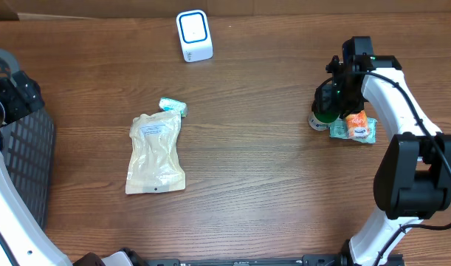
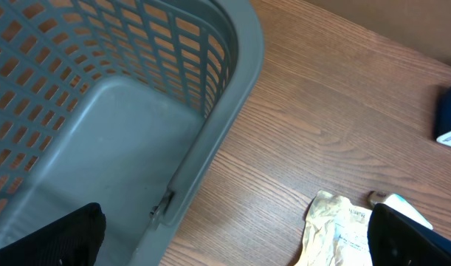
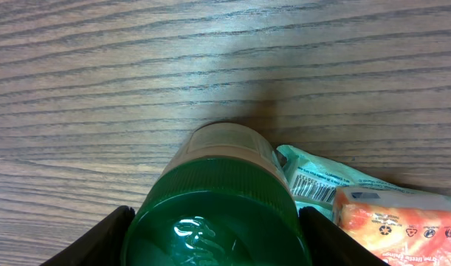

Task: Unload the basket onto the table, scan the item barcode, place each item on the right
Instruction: 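Carry the jar right and set it down by the orange packet, then move the right gripper to the tan bean bag and grasp it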

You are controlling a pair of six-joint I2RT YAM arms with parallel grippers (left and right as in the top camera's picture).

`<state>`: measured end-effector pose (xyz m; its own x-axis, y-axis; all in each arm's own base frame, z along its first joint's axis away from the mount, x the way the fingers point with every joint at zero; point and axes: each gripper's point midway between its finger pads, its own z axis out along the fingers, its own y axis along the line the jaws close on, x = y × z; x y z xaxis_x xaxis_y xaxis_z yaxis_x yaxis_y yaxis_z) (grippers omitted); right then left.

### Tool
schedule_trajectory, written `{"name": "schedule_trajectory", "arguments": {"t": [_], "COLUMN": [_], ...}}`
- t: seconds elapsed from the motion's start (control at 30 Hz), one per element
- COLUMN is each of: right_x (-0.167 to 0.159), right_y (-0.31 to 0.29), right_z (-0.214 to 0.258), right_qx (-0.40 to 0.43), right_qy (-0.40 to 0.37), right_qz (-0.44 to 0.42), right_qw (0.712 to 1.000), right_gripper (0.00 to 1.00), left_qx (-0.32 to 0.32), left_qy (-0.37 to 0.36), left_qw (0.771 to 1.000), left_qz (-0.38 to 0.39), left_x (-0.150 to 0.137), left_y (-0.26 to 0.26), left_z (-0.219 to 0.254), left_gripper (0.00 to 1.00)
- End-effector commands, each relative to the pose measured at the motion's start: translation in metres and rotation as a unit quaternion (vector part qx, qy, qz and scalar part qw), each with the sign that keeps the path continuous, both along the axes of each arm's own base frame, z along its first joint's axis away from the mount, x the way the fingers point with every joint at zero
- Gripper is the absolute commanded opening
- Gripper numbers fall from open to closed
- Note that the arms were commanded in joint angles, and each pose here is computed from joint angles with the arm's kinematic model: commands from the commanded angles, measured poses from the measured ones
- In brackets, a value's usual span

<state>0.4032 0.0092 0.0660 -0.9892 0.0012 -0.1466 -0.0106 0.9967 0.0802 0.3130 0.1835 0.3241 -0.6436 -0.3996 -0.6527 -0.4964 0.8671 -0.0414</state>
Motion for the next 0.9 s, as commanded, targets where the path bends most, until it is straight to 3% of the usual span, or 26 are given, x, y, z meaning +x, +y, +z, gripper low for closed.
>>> {"name": "schedule_trajectory", "arguments": {"t": [0.0,0.1,0.17,0.33,0.53,0.7,0.87], "right_x": [-0.01,-0.01,-0.009,0.002,0.019,0.031,0.033], "right_y": [0.001,0.003,0.004,0.008,0.028,0.067,0.118], "right_z": [-0.009,-0.009,-0.007,0.019,0.084,0.144,0.178], "right_qx": [-0.004,-0.003,0.001,0.015,0.067,0.204,0.352], "right_qy": [0.018,0.018,0.017,0.003,-0.035,-0.06,-0.07], "right_qz": [-0.001,0.001,0.001,-0.008,0.002,-0.052,0.006], "right_qw": [1.0,1.0,1.0,1.0,0.997,0.976,0.933], "right_gripper": [0.55,0.87,1.0,1.0,1.0,1.0,1.0], "left_qx": [0.012,0.012,0.012,0.012,0.012,0.012,0.012], "left_qy": [-0.009,-0.009,-0.009,-0.009,-0.009,-0.009,-0.009], "left_qw": [1.0,1.0,1.0,1.0,1.0,1.0,1.0], "left_qz": [-0.003,-0.003,-0.003,-0.003,-0.003,-0.003,-0.003], "left_x": [0.001,0.001,0.001,0.001,0.001,0.001,0.001], "left_y": [0.001,0.001,0.001,0.001,0.001,0.001,0.001], "left_z": [0.009,0.009,0.009,0.009,0.009,0.009,0.009], "left_gripper": [1.0,1.0,1.0,1.0,1.0,1.0,1.0]}}
